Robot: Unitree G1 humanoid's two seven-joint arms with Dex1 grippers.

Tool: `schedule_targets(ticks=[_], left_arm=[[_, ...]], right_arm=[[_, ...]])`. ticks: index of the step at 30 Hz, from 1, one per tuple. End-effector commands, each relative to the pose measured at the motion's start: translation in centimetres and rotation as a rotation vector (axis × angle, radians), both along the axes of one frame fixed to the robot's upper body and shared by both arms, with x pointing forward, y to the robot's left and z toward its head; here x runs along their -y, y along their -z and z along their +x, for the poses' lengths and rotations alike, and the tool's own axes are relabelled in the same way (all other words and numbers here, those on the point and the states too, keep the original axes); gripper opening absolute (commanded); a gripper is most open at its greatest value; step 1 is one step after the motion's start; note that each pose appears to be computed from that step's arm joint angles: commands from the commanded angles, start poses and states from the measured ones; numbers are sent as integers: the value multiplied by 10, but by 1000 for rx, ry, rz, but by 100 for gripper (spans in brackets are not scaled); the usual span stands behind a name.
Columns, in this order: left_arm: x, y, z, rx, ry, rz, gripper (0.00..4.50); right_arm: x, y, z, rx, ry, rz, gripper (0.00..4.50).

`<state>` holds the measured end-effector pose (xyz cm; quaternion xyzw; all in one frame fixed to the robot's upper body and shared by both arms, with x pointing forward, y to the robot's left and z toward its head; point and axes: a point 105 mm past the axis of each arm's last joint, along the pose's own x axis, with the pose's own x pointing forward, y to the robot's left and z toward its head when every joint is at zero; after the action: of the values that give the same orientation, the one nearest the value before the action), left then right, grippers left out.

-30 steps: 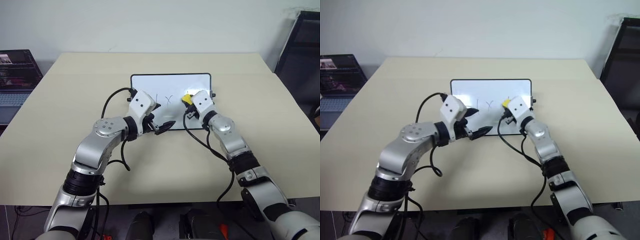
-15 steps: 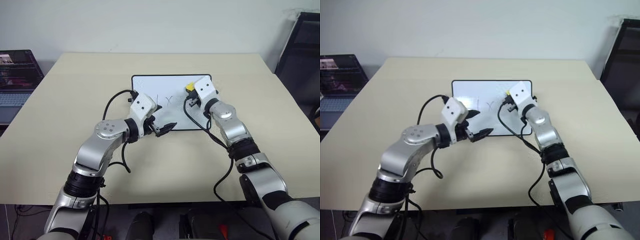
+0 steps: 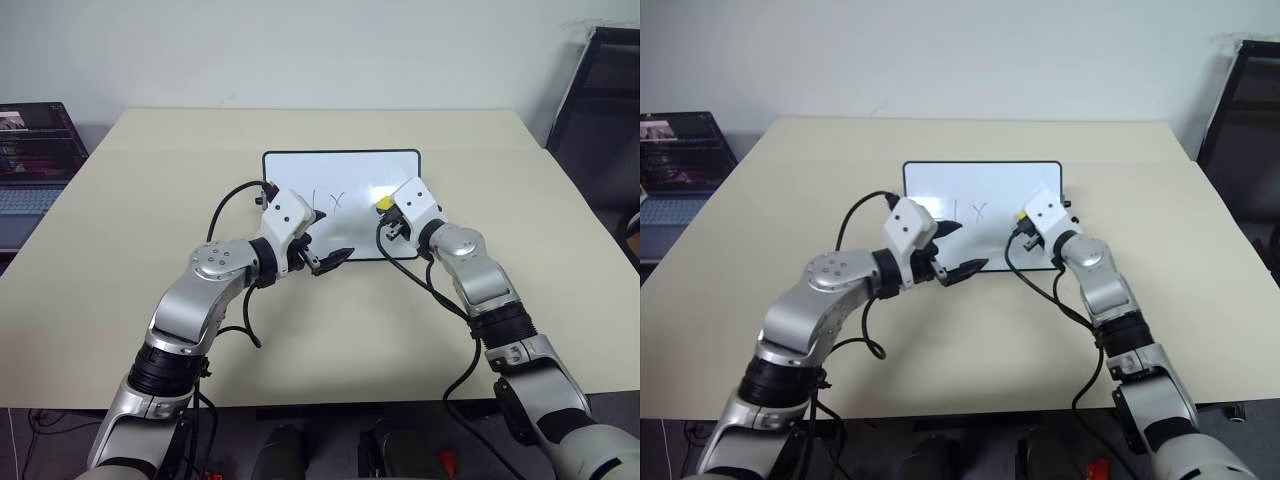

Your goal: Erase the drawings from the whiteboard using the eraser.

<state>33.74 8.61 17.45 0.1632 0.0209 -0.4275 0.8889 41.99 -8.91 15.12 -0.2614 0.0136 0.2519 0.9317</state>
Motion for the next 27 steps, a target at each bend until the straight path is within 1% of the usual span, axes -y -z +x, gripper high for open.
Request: schedule_targets(ticks=[1,5,8,13,16,18,20,21,25,27], left_arm=[[2,-7,-3,41,16,-3,450],[2,-6,-5,38,18,-2,450],[1,-5,-6,32,17,1,450],[-1,-3,-7,25,6,6,450],[-1,-3,-8,24,5,5,450],[0,-3,-9,23,5,3,450],[0,-3,-9,22,5,2,450],[1,-3,-9,22,5,2,450],[2,-3,-9,21,7,0,450],[2,-4,-9,21,9,0,450]], right_arm=[[-1,12,-1,-54,9,-29,104],[-4,-16,8,58,40,28,104],[-6,-21,10,83,43,40,104],[-13,-10,6,56,0,9,104],[-16,6,-1,10,-65,-75,104],[-23,24,-15,-48,-164,-156,104],[-24,27,-19,-45,-185,-188,104],[-23,25,-18,-31,-176,-188,103],[-14,-7,0,101,-44,-113,102],[-12,-17,5,142,-10,-87,102]])
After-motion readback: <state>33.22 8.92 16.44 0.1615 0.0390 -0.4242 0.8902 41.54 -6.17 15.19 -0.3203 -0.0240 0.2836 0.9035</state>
